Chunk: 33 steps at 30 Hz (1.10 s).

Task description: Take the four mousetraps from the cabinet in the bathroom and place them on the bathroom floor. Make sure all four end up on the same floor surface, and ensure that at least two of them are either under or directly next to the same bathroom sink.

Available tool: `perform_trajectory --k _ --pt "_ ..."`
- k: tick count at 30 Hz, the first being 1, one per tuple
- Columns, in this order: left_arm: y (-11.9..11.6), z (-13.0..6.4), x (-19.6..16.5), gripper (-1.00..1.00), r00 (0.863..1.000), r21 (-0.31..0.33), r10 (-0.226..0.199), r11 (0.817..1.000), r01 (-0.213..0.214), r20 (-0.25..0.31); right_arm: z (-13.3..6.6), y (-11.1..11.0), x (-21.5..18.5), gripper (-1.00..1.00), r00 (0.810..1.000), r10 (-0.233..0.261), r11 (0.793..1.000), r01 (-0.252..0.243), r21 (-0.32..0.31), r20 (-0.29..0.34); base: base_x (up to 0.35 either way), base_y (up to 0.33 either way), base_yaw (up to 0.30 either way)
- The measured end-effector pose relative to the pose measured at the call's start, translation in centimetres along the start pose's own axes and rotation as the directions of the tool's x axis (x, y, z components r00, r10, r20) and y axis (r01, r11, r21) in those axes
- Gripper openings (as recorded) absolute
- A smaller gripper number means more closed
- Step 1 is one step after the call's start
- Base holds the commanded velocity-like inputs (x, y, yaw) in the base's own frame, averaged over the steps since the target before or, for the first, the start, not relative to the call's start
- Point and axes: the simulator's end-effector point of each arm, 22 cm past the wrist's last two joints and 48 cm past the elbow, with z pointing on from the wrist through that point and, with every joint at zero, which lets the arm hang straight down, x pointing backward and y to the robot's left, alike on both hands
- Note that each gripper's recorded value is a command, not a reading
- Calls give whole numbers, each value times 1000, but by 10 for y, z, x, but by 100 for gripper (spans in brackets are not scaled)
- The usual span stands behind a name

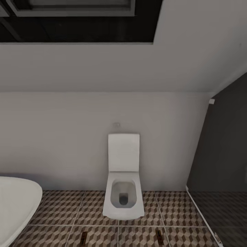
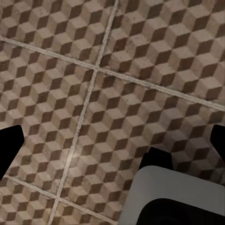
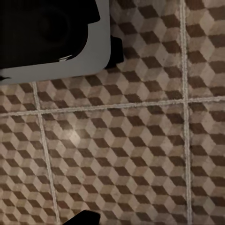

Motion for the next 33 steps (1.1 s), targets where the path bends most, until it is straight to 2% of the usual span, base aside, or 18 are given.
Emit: perform_trajectory --k 28,33 --pt "7 -38 -11 100 1000 0 -3 1000 3 3 -39 4 -7 100 1000 -8 1000 8 -8 -1 0 0 0" --pt "8 -44 -13 100 1000 1 -2 1000 2 4 -47 22 -12 100 1000 -10 999 10 -34 11 0 0 0"
